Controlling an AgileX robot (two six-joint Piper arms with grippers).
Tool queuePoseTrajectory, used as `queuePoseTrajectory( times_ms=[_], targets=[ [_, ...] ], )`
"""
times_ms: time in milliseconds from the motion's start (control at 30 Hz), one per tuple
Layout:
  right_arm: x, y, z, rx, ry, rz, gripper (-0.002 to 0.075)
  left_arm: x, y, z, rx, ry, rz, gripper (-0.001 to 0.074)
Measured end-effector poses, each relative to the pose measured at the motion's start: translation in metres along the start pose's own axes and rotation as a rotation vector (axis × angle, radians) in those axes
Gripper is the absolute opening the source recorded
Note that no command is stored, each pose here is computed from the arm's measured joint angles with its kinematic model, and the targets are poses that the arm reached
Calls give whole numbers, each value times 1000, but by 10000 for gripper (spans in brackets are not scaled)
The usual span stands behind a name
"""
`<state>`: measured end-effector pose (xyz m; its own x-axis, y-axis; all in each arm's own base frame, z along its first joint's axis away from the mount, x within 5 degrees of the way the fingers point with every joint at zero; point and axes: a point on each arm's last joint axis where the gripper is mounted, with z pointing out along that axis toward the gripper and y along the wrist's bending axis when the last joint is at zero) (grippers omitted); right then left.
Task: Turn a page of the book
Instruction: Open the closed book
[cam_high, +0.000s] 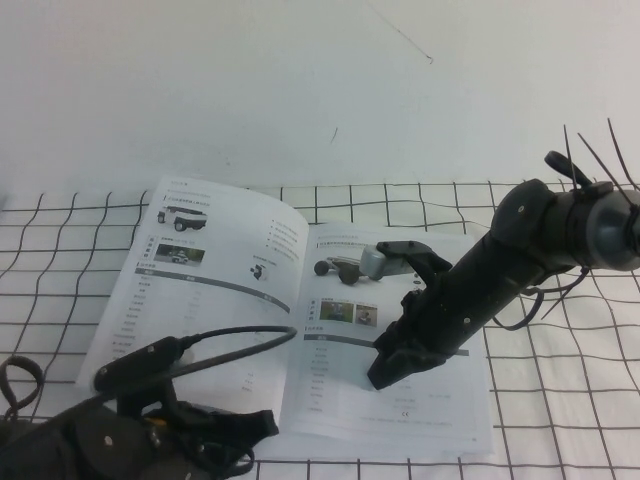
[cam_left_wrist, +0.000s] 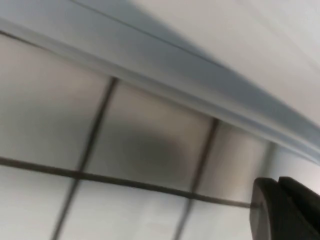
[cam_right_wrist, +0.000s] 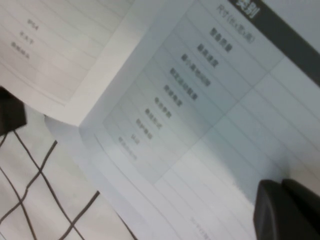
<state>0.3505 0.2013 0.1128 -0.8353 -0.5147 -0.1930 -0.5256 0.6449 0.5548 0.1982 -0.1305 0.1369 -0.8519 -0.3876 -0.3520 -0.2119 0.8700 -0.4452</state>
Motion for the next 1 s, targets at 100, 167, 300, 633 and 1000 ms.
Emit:
queuePoseTrajectory(
  times_ms=[100,167,300,633,1000],
  targets=[
    [0,0,0,1,3,0,-1,5,-16,-23,107,6,72,-3],
    [0,0,-1,3,5,-4,-1,9,-25,-39,181,5,107,-3],
    [1,1,-3,12,13,-18,-1,11,-42,-69,312,-45,154,-3],
    [7,1,-6,34,81,-52,-1,-31,-90,-70,353,-288,270,-3],
    [11,2,-12,71,125,-29,-1,-69,-66,-14,151,-250,293,-3]
  ],
)
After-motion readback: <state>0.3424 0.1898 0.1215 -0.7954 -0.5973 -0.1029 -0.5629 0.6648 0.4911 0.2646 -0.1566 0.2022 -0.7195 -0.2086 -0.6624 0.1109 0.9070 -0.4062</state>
